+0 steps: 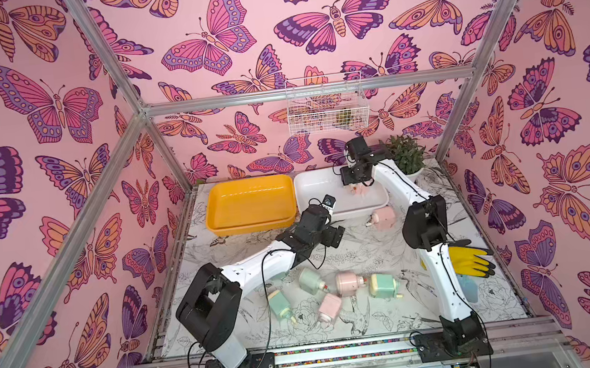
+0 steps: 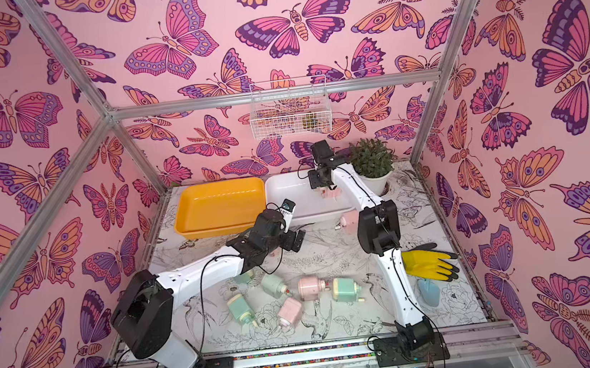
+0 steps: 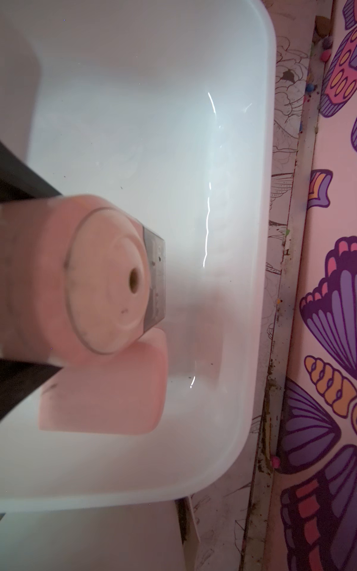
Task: Place the pencil sharpeners by color into the storage box
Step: Place the pencil sharpener in the storage box.
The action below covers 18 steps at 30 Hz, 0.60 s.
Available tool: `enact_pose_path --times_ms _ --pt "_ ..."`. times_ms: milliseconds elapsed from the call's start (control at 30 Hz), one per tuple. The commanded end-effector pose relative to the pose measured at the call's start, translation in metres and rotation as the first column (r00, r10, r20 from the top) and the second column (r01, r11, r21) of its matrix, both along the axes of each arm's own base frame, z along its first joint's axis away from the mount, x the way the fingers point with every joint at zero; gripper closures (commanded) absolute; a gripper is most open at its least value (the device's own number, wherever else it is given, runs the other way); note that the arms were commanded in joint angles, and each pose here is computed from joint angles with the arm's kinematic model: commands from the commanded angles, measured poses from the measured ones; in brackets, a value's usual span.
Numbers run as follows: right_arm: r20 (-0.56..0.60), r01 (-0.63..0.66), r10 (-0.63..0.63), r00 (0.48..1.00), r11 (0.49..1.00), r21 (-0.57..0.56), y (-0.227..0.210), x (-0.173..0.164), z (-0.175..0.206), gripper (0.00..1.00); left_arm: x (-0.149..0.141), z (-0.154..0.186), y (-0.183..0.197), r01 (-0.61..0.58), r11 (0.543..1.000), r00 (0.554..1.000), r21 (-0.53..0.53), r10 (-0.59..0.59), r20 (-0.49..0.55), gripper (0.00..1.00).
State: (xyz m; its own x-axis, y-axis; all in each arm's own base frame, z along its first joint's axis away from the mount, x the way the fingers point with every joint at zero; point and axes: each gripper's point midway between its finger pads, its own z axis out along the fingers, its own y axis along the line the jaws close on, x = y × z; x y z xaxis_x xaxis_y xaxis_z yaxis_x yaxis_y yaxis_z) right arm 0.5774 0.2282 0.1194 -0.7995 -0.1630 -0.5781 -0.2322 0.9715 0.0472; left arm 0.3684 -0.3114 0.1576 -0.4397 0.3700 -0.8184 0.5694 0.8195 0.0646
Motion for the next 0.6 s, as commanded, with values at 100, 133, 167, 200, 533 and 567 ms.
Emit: enact_pose_path --times_ms 100,133,167,200,533,567 --pt "-0.005 0.029 -0.028 1.0 0.999 0.043 0.005 0.007 -0.005 0.77 0.0 -0.001 0.008 -0.017 0.999 1.0 0.027 0.017 0.005 0.0" --pt "-0.01 0.028 -0.028 1.0 0.999 0.043 0.006 0.007 -0.007 0.75 0.0 -0.001 0.008 -0.018 0.999 1.0 0.028 0.018 0.007 0.0" --pt "-0.014 0.025 -0.025 1.0 0.999 0.047 0.007 0.007 -0.009 0.74 0.0 -0.002 0.009 -0.023 0.999 1.0 0.031 0.023 0.007 0.0" --pt "-0.019 0.021 -0.02 1.0 0.999 0.049 0.008 0.007 -0.011 0.74 0.001 -0.001 0.009 -0.026 0.999 1.0 0.032 0.026 0.01 0.0" --pt "-0.002 0.033 -0.033 0.999 0.999 0.012 0.006 0.011 -0.019 0.59 0.004 -0.001 0.013 -0.046 0.998 0.999 0.038 0.046 0.015 0.0" --pt "-0.002 0.033 -0.033 0.999 0.999 0.009 0.006 0.011 -0.02 0.56 0.004 -0.001 0.014 -0.047 0.998 0.999 0.039 0.047 0.016 0.0"
